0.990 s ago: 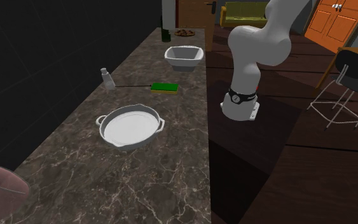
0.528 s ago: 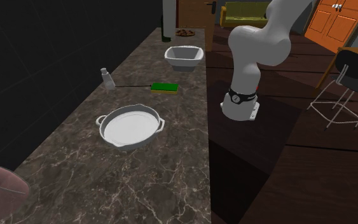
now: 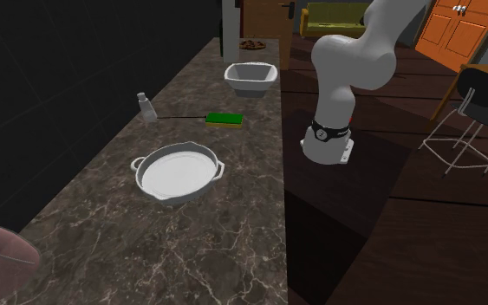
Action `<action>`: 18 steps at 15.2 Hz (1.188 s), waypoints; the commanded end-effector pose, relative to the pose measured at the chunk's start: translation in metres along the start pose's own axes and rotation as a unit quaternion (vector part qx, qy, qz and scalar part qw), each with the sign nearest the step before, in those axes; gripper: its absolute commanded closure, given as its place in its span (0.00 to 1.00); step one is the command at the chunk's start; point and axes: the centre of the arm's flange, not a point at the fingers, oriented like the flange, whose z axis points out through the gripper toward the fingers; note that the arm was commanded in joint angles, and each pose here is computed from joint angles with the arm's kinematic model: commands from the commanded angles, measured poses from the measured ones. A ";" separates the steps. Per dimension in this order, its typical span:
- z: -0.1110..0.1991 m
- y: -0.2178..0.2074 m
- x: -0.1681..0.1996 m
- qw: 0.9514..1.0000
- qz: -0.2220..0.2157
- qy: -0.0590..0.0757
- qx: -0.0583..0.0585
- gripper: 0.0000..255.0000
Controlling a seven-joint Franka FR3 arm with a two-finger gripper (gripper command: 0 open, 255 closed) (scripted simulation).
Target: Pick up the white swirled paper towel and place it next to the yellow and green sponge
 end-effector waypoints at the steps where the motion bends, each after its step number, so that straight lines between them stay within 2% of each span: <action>1: 0.011 -0.001 -0.001 1.000 0.000 0.000 0.000 1.00; 18: 0.100 -0.006 -0.006 1.000 0.000 0.000 0.000 1.00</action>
